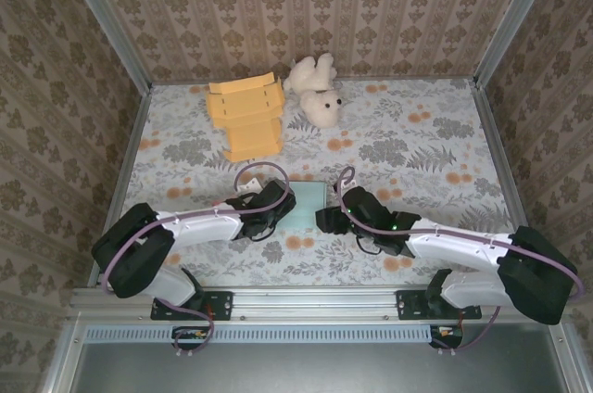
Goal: Fold the paper box
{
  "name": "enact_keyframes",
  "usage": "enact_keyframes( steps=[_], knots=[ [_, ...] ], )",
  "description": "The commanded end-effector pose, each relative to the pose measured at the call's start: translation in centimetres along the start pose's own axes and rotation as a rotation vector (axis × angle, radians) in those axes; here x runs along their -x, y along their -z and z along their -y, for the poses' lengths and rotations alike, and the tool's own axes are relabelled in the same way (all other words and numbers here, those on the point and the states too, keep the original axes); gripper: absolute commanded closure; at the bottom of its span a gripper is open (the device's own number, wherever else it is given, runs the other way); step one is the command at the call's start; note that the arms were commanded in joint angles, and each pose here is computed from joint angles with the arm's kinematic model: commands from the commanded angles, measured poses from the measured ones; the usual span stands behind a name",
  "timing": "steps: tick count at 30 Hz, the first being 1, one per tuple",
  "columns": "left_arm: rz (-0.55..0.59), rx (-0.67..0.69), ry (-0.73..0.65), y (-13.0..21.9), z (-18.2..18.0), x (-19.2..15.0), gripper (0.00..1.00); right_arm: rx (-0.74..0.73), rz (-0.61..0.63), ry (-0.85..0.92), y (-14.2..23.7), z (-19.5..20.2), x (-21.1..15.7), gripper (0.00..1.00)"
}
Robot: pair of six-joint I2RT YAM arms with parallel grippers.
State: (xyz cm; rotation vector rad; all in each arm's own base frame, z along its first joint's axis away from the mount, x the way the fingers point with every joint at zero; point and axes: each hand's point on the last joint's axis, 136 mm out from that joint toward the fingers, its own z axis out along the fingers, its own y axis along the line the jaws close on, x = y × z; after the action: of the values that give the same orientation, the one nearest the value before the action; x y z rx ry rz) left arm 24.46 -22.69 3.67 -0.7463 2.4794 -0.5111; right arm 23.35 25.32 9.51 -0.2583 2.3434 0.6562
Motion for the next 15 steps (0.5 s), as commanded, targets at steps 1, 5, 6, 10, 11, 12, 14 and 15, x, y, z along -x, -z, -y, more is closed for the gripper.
enact_keyframes(
  steps=[1, 5, 6, 10, 11, 12, 14, 15],
  knots=[
    [-0.050, 0.243, -0.083, -1.0, -7.2, -1.7, 0.26, -0.044, -0.068, -0.031, 0.0, 1.0, -2.3, 0.42],
    [-0.055, 0.246, -0.080, -1.1, -7.3, -1.8, 0.26, -0.046, -0.083, -0.038, -0.6, 1.1, -3.2, 0.43],
    [-0.056, 0.244, -0.080, -1.1, -7.3, -1.8, 0.26, -0.043, -0.087, -0.040, -0.8, 1.0, -3.3, 0.43],
    [-0.056, 0.244, -0.080, -1.1, -7.3, -1.8, 0.26, -0.015, -0.115, -0.051, -1.7, 0.5, -4.0, 0.45],
    [-0.056, 0.244, -0.080, -1.1, -7.3, -1.8, 0.26, -0.006, -0.120, -0.055, -1.9, 0.3, -4.1, 0.45],
    [-0.056, 0.243, -0.078, -1.1, -7.3, -1.8, 0.26, 0.001, -0.124, -0.057, -2.1, 0.1, -4.2, 0.45],
    [-0.055, 0.243, -0.079, -1.1, -7.3, -1.8, 0.26, 0.025, -0.129, -0.063, -2.3, -0.3, -4.3, 0.45],
    [-0.055, 0.243, -0.079, -1.1, -7.2, -1.8, 0.26, 0.036, -0.131, -0.065, -2.4, -0.5, -4.3, 0.45]
  ],
)
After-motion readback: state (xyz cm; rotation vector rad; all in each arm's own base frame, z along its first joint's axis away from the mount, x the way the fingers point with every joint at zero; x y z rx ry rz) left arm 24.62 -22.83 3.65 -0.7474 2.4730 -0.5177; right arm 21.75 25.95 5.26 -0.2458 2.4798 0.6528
